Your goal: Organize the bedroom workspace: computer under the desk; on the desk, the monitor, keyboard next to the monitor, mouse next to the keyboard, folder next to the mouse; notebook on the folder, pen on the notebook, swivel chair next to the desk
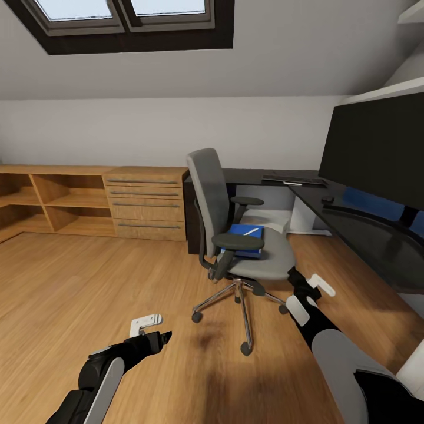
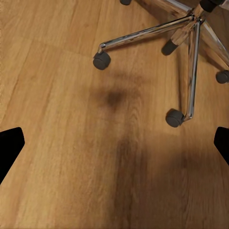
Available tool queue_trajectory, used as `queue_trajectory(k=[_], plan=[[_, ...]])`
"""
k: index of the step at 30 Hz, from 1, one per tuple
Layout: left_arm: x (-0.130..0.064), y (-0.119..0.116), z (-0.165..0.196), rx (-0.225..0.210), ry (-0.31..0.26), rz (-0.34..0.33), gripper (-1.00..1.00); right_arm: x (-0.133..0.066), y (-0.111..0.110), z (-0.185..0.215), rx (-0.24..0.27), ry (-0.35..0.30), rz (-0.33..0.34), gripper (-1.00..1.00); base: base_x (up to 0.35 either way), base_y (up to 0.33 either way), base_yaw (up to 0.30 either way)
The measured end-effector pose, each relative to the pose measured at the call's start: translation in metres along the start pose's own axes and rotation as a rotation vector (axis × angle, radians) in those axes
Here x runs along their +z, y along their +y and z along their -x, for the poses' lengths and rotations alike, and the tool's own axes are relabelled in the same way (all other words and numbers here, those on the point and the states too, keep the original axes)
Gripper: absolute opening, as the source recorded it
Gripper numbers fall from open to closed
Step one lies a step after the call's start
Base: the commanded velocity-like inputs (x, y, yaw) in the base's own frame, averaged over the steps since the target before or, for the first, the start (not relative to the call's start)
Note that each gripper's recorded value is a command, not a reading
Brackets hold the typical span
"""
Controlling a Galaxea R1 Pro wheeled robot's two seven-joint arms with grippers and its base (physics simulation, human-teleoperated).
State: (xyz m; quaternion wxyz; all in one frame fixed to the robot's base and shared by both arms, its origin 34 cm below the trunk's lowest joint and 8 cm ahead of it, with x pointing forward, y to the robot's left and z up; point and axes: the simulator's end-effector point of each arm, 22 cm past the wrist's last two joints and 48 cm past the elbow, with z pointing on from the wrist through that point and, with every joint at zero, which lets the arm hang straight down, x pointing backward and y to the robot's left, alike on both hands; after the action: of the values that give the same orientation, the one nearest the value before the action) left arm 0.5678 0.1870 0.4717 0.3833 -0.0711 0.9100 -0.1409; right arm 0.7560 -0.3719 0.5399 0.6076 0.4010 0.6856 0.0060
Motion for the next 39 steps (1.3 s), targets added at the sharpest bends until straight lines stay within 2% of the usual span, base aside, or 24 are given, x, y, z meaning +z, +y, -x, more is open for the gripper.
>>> queue_trajectory(k=[8,24,39], plan=[[0.000,0.000,0.000,0.000,0.000,0.000,1.00,0.001,0.007,0.007,0.006,-0.014,0.028,1.00,0.000,0.000,0.000],[-0.001,0.000,0.001,0.001,-0.002,-0.002,1.00,0.001,0.009,0.015,0.015,-0.030,0.032,1.00,0.005,0.000,-0.034],[-0.001,-0.001,0.001,0.000,-0.002,-0.003,1.00,0.004,0.003,0.021,0.011,-0.038,0.023,1.00,0.201,0.000,0.000]])
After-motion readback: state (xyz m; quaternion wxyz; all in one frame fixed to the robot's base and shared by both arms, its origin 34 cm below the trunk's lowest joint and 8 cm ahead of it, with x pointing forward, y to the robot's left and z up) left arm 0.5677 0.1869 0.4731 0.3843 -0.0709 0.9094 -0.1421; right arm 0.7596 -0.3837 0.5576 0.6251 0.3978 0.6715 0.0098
